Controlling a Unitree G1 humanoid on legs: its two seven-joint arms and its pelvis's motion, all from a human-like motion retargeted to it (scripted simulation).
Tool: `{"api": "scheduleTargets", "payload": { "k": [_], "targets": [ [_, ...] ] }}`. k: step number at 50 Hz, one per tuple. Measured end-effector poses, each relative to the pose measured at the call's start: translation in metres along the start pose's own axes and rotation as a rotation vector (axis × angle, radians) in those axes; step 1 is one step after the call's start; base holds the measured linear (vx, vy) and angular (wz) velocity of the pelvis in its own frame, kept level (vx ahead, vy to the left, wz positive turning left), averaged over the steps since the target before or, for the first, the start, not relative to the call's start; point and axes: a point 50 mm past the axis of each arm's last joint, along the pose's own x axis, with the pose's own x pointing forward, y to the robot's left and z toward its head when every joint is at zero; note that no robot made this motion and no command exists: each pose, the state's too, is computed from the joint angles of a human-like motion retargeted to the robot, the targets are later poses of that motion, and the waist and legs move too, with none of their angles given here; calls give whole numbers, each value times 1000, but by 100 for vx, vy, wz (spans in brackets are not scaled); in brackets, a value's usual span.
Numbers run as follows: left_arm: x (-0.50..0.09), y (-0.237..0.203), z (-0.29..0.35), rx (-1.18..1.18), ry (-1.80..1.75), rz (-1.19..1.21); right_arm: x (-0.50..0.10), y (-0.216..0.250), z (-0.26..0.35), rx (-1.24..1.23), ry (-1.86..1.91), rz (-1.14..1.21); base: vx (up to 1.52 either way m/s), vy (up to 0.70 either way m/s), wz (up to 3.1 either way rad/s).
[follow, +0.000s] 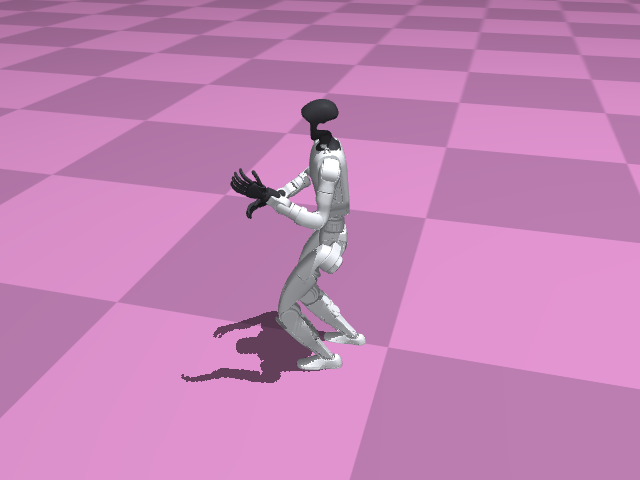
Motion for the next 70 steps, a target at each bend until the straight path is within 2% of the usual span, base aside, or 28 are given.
{"api": "scheduleTargets", "payload": {
  "k": [5, 9, 15, 18, 22, 27, 32, 38, 45, 52, 57, 61, 64, 67, 70],
  "targets": [
    [-75, 30, -44, 215, 356, -107, -2, -16, 26, 170, -89, -121, -11, 0, -15],
    [-151, 66, -62, 377, 688, -147, -3, -41, 77, 271, -325, -182, -17, 4, -97],
    [-221, 111, -40, 584, 977, -238, -30, -112, 164, 154, -799, -371, -17, 2, -85],
    [-202, 115, -35, 661, 901, -310, -43, -139, 183, 69, -904, -516, -9, -1, -28],
    [-161, 101, -44, 647, 707, -257, -29, -127, 149, 145, -723, -544, -2, -7, 34],
    [-108, 68, -53, 538, 485, -232, -2, -66, 82, 303, -354, -352, 7, -5, 64],
    [-73, 33, -42, 427, 288, -261, -1, -25, 46, 342, -162, -222, 12, 0, 32],
    [-48, 19, -23, 364, 115, -191, -8, -8, 24, 298, -60, -185, 13, 3, -1],
    [-26, 11, -20, 425, 1, -135, -5, -1, 6, 213, 9, -183, 5, 2, -4],
    [-19, -14, -13, 447, -81, -264, -29, 34, -38, 148, 207, 49, -1, -6, 8],
    [-17, -23, 12, 427, -218, -254, -53, 50, -64, 124, 331, 172, -6, -14, -11],
    [-25, -2, 10, 560, -229, -164, -45, 37, -67, 26, 318, 136, -10, -15, -87],
    [-60, 43, -28, 796, 20, -157, -14, 7, -45, -1, 197, -26, -2, -11, -139],
    [-136, 95, -62, 1019, 422, -302, 18, -36, 19, 86, -94, -222, 7, -7, -163],
    [-205, 127, -59, 1137, 695, -489, 22, -82, 106, 179, -502, -348, 12, -3, -133]
  ]
}}
